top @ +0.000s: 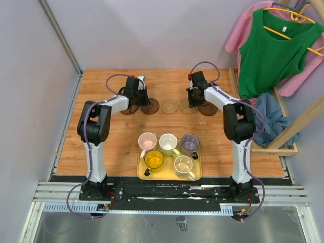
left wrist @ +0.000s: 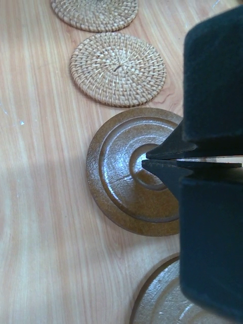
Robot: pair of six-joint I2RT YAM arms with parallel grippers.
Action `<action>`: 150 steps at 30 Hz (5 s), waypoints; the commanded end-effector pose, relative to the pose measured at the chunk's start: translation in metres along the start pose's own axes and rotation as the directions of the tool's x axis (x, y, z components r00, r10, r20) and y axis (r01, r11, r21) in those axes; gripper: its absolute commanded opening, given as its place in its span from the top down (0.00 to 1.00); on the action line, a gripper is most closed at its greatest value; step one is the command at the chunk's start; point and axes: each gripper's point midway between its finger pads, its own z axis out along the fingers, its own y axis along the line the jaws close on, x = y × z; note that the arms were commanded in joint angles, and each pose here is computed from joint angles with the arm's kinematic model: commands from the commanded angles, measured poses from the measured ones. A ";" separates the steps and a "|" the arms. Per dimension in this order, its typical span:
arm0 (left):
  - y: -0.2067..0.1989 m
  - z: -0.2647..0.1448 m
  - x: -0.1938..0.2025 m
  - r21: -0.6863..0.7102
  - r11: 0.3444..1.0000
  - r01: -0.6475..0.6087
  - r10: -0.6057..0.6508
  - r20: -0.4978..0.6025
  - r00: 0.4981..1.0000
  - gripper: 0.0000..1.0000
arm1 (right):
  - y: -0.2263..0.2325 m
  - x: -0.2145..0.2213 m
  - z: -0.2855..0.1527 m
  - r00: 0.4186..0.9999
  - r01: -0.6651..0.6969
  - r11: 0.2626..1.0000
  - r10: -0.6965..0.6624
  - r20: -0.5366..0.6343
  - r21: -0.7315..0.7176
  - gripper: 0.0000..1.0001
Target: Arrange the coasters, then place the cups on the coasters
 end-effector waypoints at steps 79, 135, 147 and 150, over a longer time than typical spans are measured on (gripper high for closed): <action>0.005 -0.149 -0.013 -0.089 0.995 -0.044 0.078 0.428 0.901 0.73 | -0.135 0.001 -0.022 0.980 -0.199 0.947 0.191 0.059 0.250 0.99; -0.043 -0.213 0.022 0.080 0.995 -0.055 0.014 0.442 0.897 0.04 | -0.024 0.103 -0.229 0.982 -0.011 0.995 -0.007 0.187 0.098 0.30; -0.059 -0.222 0.048 0.118 0.991 -0.067 0.011 0.425 0.905 0.00 | 0.025 0.168 -0.234 0.992 0.095 0.994 -0.091 0.087 -0.046 0.16; -0.061 -0.222 0.053 0.125 0.990 -0.070 0.012 0.417 0.909 0.00 | 0.029 0.182 -0.230 0.993 0.104 0.993 -0.101 0.061 -0.049 0.18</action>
